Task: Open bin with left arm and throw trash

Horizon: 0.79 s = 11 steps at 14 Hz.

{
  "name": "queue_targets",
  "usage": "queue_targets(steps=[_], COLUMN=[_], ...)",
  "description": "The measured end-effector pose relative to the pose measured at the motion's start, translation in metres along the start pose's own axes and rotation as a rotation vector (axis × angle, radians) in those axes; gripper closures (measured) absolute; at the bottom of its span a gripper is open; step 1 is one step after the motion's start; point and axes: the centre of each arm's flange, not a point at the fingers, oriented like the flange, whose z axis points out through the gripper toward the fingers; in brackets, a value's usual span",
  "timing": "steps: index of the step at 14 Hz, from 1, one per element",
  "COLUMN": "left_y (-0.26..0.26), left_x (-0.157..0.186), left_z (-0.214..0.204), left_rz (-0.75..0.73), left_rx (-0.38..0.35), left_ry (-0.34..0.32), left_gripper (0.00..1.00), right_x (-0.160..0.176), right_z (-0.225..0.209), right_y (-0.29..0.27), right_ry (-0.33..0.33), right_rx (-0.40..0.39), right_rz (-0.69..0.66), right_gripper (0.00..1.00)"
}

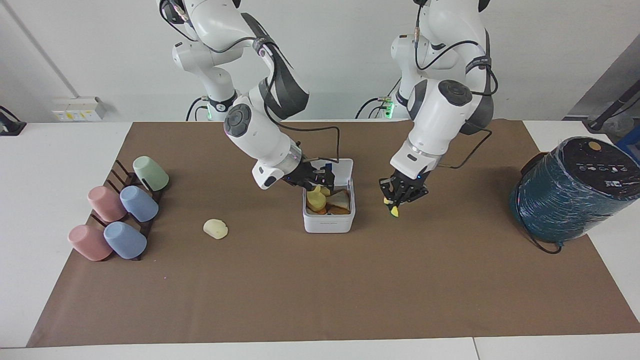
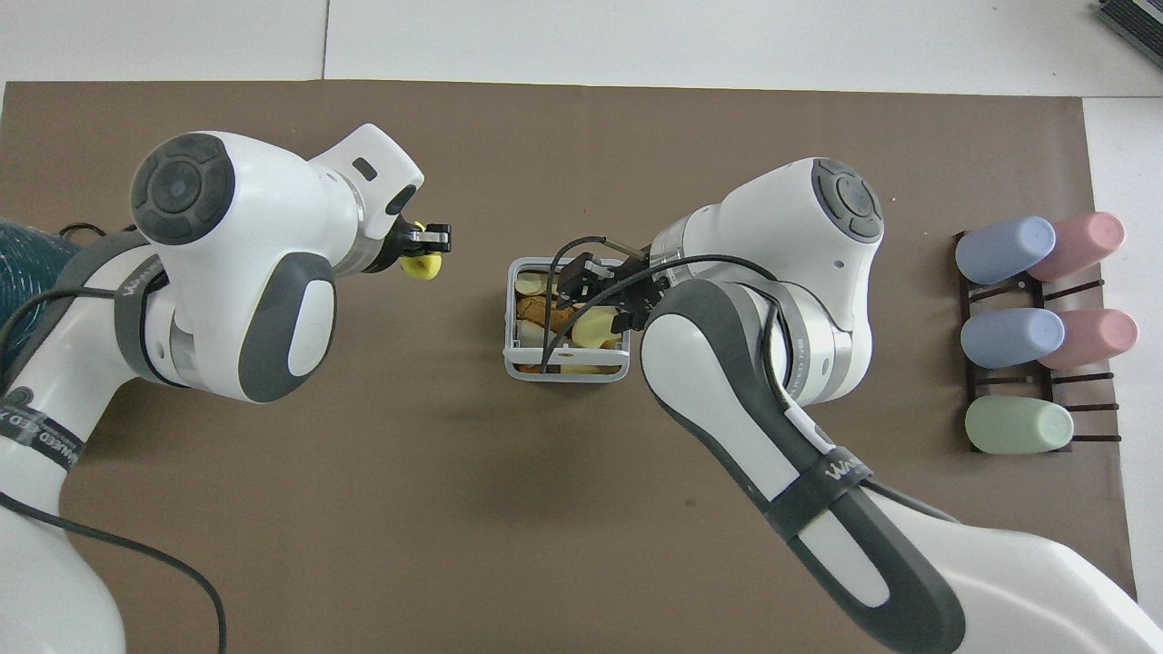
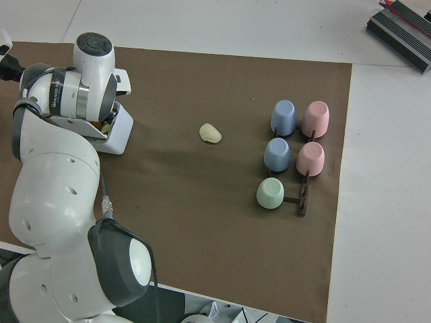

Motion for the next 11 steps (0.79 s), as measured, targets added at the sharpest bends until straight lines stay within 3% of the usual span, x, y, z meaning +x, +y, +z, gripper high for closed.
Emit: queue_targets(steps=[1,4,8,11], left_y=[0.017,0.064,0.102,0.102], left_x=[-0.004,-0.023,-0.044,-0.042], left_z=[0.003,0.02,0.036,0.034], left_rz=[-0.005,0.007,0.052,0.05], left_rx=[-0.041,-0.073,-0.082,-0.084], left_ry=[0.01,-0.01,-0.036,-0.025], left_gripper=[0.95,0.95,0.83,0.51], right_x=[0.011,0.058,0.103,0.109], right_z=[-0.021,-0.078,-0.1,-0.074], right_y=[0.01,0.067,0.171,0.232], right_ry=[0.067,0.249,0.233,0.162], right_rx=[-0.064,-0.258,-0.356,-0.402], right_rz=[-0.045,-0.182,-0.38,-0.585], right_gripper=[0.0,0.0,0.0,0.0])
